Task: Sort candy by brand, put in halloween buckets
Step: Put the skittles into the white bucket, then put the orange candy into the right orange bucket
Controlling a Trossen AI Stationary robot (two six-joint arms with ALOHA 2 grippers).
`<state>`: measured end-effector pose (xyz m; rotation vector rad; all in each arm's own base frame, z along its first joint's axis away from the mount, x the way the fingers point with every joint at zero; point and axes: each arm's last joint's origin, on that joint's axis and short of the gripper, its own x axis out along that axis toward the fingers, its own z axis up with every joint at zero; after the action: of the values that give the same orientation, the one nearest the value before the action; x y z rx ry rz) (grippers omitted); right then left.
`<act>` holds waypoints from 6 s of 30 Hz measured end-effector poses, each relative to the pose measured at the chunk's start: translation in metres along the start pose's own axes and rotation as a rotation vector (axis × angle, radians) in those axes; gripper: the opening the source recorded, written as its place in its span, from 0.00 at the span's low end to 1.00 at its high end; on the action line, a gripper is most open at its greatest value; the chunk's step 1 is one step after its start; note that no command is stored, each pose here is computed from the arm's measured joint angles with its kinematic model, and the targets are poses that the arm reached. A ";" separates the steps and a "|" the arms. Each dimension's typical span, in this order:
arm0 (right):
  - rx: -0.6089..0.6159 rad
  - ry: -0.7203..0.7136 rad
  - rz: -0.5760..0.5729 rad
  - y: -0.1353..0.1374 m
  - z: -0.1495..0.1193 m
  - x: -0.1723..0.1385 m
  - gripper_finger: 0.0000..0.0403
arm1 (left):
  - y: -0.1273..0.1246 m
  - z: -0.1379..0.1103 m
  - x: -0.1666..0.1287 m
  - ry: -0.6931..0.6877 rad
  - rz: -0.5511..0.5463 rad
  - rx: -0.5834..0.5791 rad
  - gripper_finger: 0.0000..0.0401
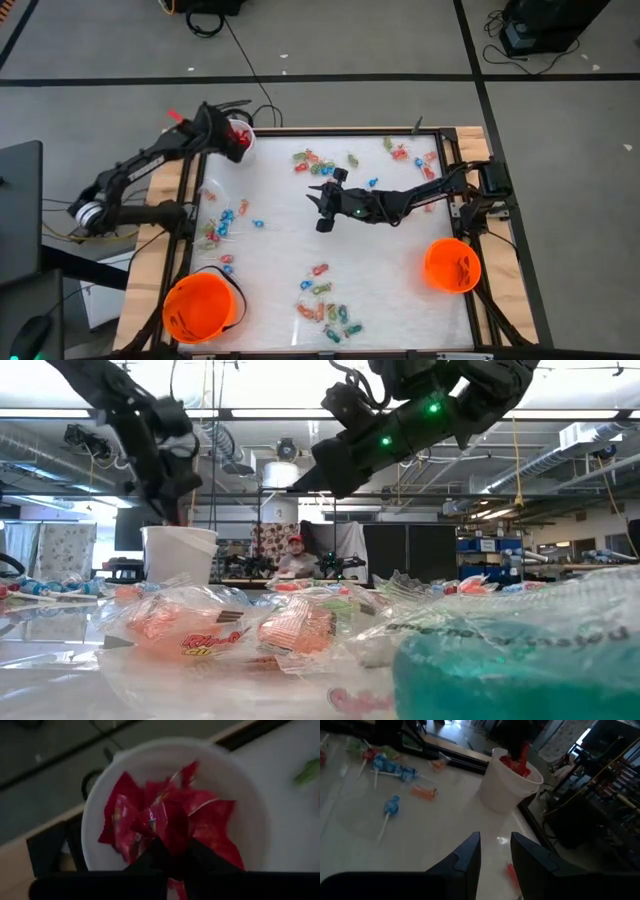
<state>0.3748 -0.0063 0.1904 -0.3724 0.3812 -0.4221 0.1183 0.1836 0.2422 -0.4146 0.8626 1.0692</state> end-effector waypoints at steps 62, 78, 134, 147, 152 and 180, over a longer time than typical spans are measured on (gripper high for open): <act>0.033 0.126 0.253 -0.011 -0.022 0.009 0.29 | -0.079 -0.042 -0.118 0.414 -0.347 0.227 0.35; 0.043 0.171 0.264 -0.010 -0.027 0.008 0.29 | -0.143 -0.170 -0.126 0.660 -0.559 0.330 0.35; 0.084 0.227 0.270 -0.012 -0.032 0.008 0.29 | -0.044 -0.094 -0.015 0.476 0.225 -0.089 0.64; 0.078 0.242 0.274 -0.012 -0.034 0.008 0.29 | -0.048 -0.115 0.016 0.559 0.216 -0.148 0.63; 0.077 0.242 0.273 -0.012 -0.034 0.008 0.29 | -0.051 -0.119 0.026 0.548 0.211 -0.152 0.60; 0.082 0.212 0.337 -0.006 -0.016 -0.004 0.29 | -0.115 -0.063 -0.023 0.242 -0.464 0.285 0.10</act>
<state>0.3623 -0.0137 0.1809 -0.1780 0.6206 -0.1461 0.1904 0.0766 0.2096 -0.4795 1.0526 0.4659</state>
